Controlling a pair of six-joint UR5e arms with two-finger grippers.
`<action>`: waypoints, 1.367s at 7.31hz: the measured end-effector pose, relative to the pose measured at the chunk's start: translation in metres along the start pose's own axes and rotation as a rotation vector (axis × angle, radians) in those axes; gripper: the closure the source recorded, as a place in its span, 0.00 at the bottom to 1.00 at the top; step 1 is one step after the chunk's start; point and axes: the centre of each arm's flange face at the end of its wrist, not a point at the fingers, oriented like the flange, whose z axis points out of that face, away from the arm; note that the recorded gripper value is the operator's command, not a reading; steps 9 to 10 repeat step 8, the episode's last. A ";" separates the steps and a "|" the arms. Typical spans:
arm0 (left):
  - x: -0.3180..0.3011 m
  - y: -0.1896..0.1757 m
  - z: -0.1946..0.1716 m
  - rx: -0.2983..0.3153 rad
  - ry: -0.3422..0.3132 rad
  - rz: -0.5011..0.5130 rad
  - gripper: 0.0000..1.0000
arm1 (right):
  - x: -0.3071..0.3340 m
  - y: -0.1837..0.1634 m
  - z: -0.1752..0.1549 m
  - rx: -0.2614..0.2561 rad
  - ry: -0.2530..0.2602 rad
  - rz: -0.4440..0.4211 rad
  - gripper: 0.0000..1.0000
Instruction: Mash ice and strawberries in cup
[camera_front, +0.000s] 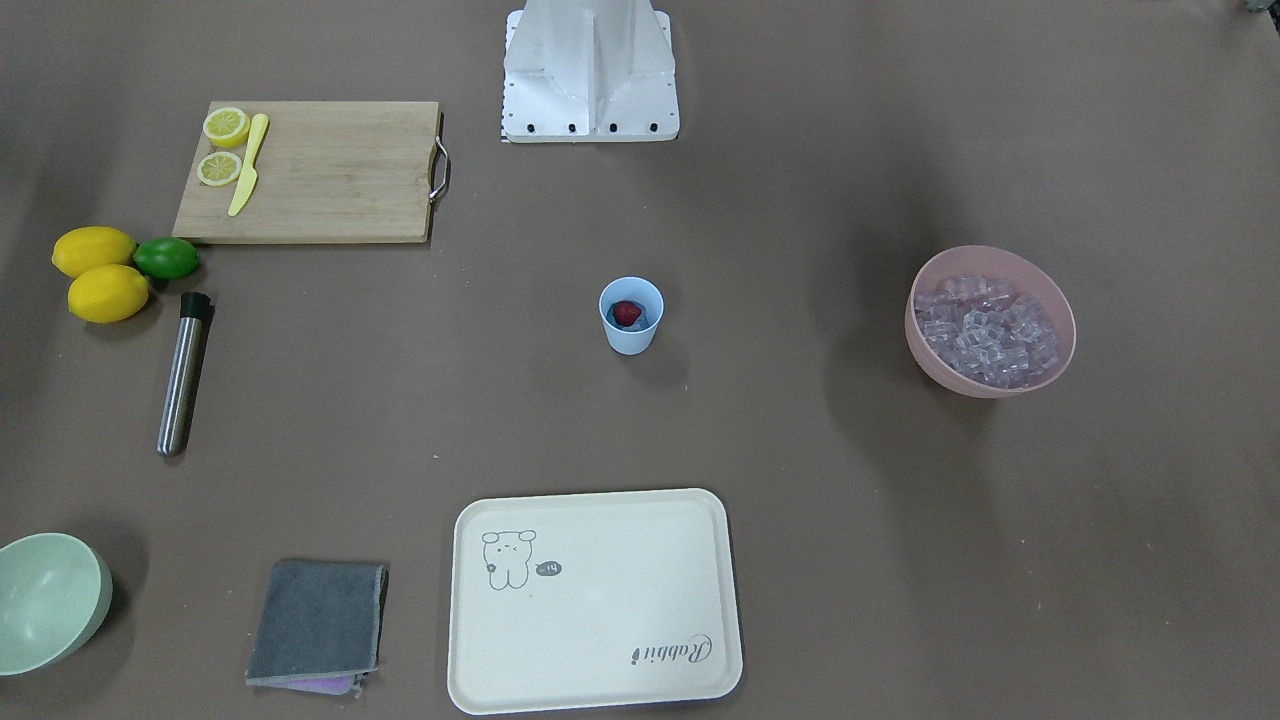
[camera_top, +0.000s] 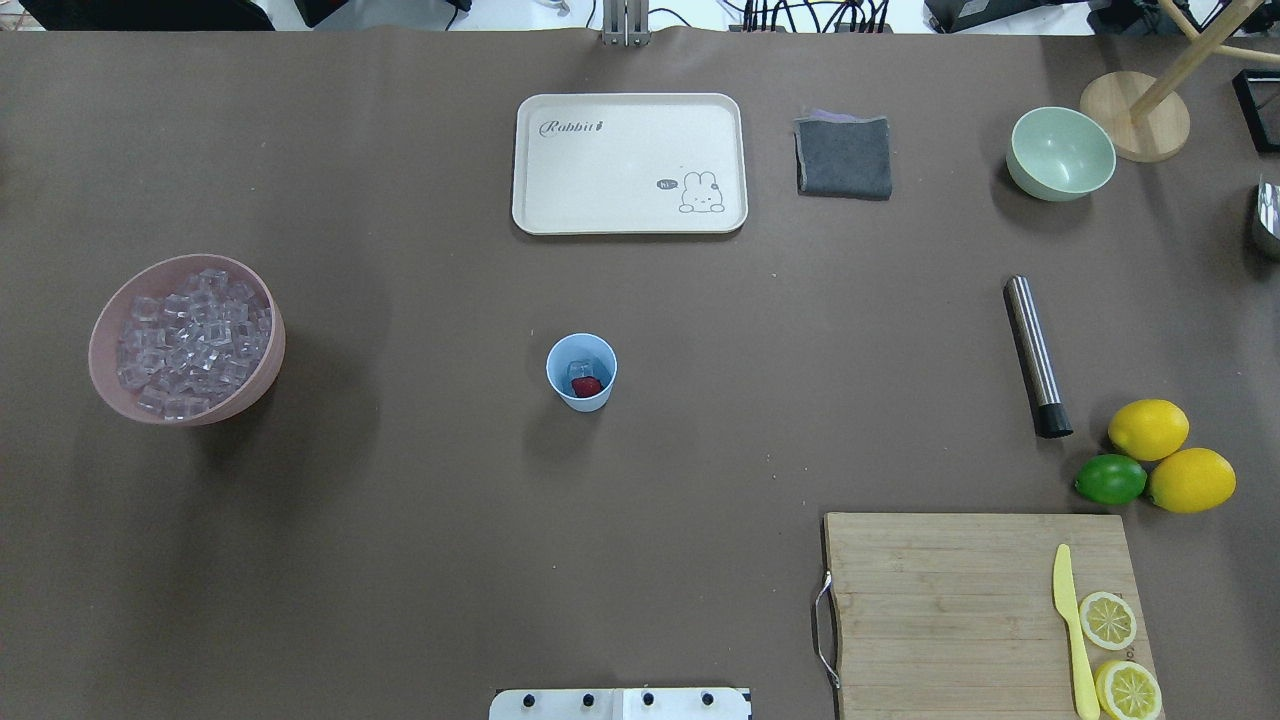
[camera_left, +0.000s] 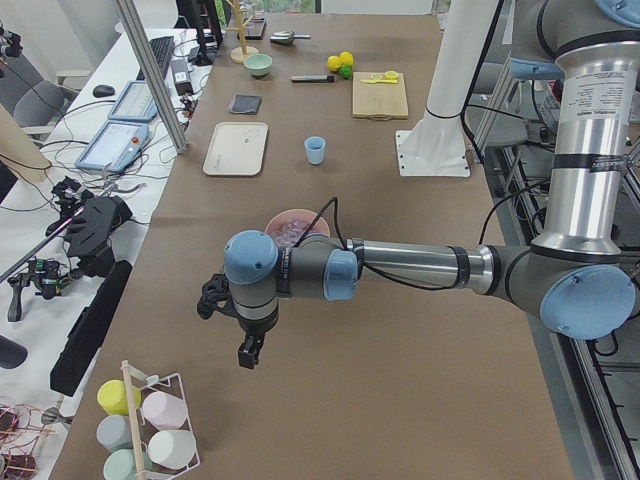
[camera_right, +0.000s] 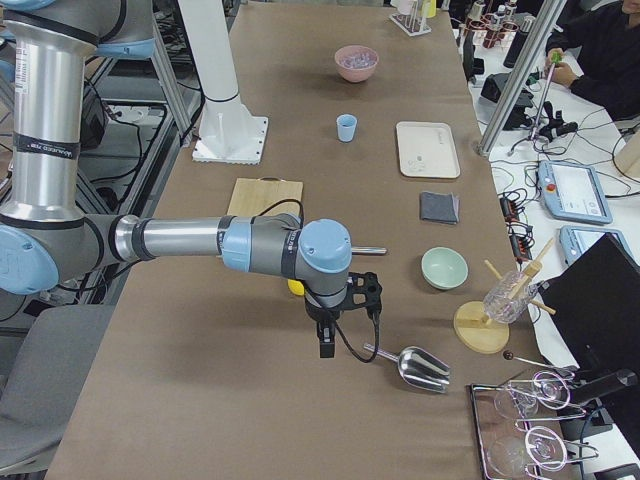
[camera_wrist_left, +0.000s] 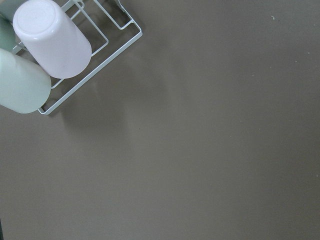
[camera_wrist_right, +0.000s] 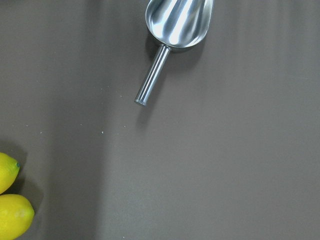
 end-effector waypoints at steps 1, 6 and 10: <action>0.000 0.000 0.000 -0.001 0.000 0.001 0.02 | 0.000 0.001 0.001 -0.001 -0.004 0.001 0.00; 0.005 -0.003 0.003 -0.006 0.002 0.011 0.02 | 0.000 0.002 0.002 -0.002 -0.012 0.003 0.00; 0.006 -0.006 0.003 -0.004 0.002 0.015 0.02 | 0.000 0.002 0.002 -0.002 -0.011 0.004 0.00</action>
